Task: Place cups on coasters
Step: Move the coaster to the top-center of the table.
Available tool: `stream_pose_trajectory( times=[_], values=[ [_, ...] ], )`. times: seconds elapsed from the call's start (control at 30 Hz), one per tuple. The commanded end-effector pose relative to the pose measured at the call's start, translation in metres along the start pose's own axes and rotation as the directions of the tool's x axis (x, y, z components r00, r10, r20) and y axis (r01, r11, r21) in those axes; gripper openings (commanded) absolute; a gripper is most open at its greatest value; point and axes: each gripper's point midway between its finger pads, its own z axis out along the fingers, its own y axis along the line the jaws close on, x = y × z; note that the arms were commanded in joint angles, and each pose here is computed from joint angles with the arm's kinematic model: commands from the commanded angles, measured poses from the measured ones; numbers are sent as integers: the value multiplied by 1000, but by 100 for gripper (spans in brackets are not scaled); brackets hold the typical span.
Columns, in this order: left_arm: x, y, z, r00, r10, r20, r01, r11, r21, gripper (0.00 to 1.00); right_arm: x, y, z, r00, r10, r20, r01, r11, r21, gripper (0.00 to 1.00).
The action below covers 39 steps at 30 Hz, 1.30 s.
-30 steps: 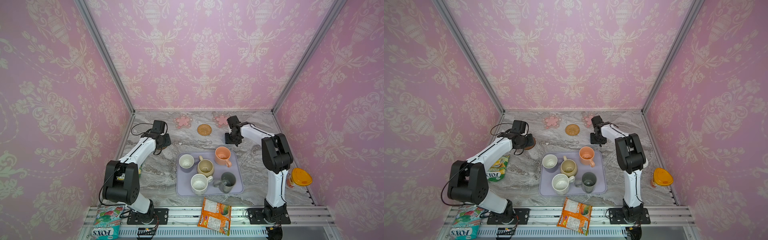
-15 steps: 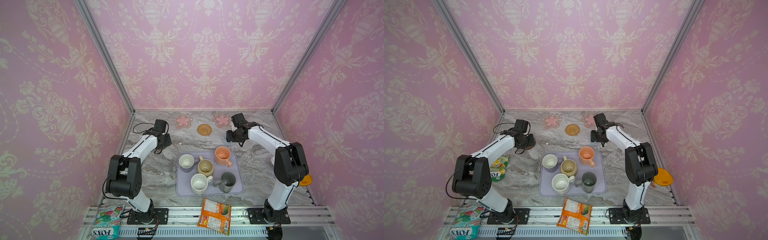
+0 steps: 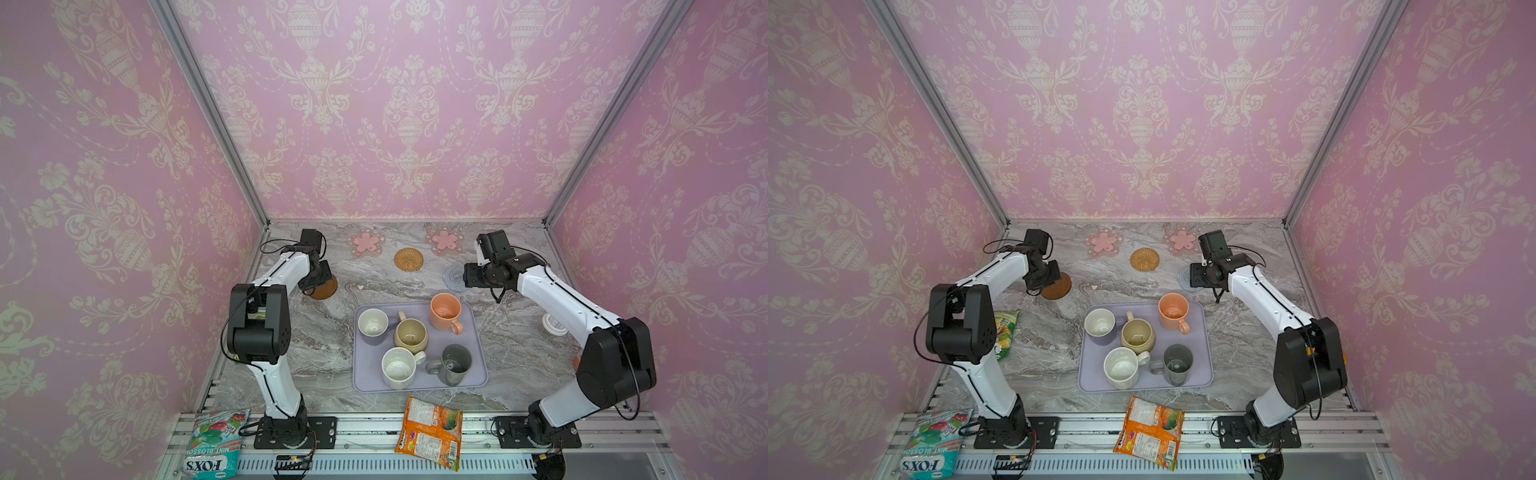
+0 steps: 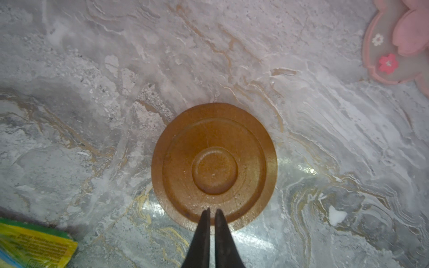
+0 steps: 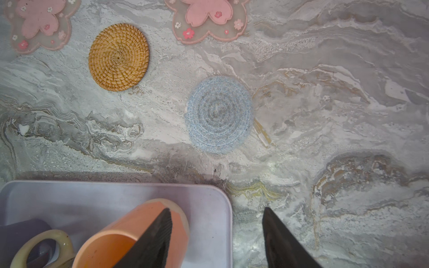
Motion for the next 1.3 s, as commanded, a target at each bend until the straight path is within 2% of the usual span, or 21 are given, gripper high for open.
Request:
stream_pose_trajectory(
  times=[0.0, 0.07, 0.33, 0.83, 1.27],
  values=[
    [-4, 2, 5, 1000, 8, -30, -8, 1000, -1, 3, 2, -6, -11, 1000, -8, 16, 8, 1000, 17, 64],
    [-5, 1, 10, 999, 11, -37, -11, 1000, -2, 0, 1, -6, -13, 1000, -4, 22, 4, 1000, 13, 65],
    [2, -4, 28, 998, -7, -66, 9, 1000, 26, 0, 1, -5, -16, 1000, 2, 25, -2, 1000, 7, 65],
    [18, -6, 46, 994, -25, -104, 28, 999, 34, 17, 3, -3, -15, 1000, -2, 13, 2, 1000, -3, 65],
    [41, -26, 56, 989, 16, -148, -10, 999, 40, 20, 8, -2, -7, 1000, -14, -9, 14, 1000, -4, 66]
  ],
)
